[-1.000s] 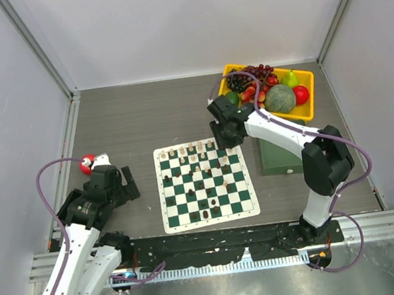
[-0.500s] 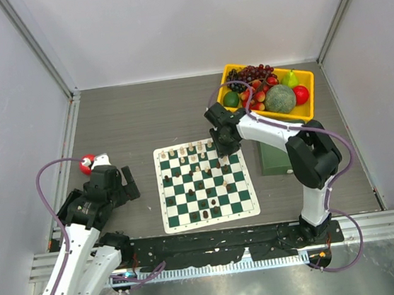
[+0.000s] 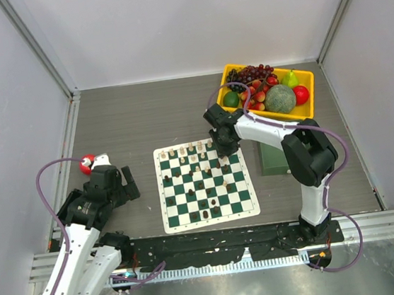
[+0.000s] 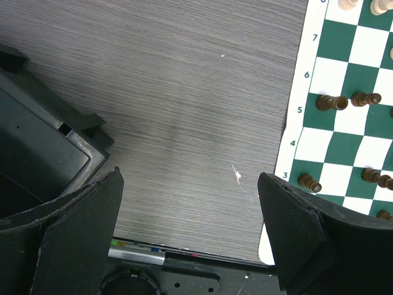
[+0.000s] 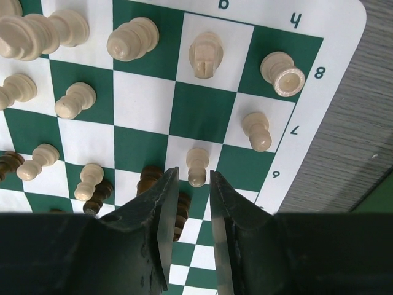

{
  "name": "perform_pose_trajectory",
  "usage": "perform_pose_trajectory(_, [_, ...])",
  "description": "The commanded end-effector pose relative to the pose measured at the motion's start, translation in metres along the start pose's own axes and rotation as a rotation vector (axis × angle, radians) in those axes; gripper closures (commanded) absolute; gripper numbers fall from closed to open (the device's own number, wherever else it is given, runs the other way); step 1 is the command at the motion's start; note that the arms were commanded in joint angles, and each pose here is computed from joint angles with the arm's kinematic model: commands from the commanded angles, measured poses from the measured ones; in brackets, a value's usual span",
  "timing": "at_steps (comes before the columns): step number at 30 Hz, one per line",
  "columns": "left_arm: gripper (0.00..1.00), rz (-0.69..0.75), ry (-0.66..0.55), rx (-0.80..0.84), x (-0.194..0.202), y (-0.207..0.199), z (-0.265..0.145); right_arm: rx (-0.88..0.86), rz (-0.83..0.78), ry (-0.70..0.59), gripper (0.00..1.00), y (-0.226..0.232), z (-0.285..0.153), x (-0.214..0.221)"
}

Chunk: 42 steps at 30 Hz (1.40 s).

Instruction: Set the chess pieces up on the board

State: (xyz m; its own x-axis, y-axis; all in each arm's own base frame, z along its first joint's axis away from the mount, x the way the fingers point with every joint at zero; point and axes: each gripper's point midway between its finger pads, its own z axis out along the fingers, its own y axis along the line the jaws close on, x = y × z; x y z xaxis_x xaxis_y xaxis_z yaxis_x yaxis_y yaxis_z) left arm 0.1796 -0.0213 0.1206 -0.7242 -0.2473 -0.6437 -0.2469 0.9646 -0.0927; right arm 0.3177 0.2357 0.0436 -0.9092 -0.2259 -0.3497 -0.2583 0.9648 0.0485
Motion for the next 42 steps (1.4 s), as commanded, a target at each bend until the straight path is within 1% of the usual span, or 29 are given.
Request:
perform_pose_trajectory(1, [0.01, 0.001, -0.047, 0.016, -0.012, -0.003, 0.001, -0.014, 0.01, -0.049, 0.68, 0.004, -0.003, -0.017])
perform_pose_trajectory(9, [0.01, 0.002, -0.046, 0.014, -0.011, -0.003, 0.0, -0.018, 0.008, -0.051, 0.78, 0.004, -0.004, -0.02])
perform_pose_trajectory(16, [0.01, 0.0, -0.047, 0.016, -0.011, -0.003, 0.0, -0.013, 0.018, -0.099, 0.78, 0.003, -0.014, -0.035])
perform_pose_trajectory(22, [0.01, -0.002, -0.047, 0.015, -0.011, -0.003, 0.0, -0.008, 0.034, -0.114, 0.78, 0.001, -0.013, -0.046])
perform_pose_trajectory(34, [0.01, -0.001, -0.047, 0.013, -0.011, -0.003, 0.001, 0.006, 0.033, -0.082, 0.78, -0.003, 0.005, -0.043])
perform_pose_trajectory(37, [0.01, 0.0, -0.047, 0.013, -0.012, -0.003, 0.0, 0.003, 0.033, -0.068, 0.76, -0.003, 0.01, -0.04])
perform_pose_trajectory(42, [0.01, 0.002, -0.041, 0.011, -0.011, -0.003, 0.001, -0.008, 0.036, -0.067, 0.65, -0.001, 0.007, -0.039])
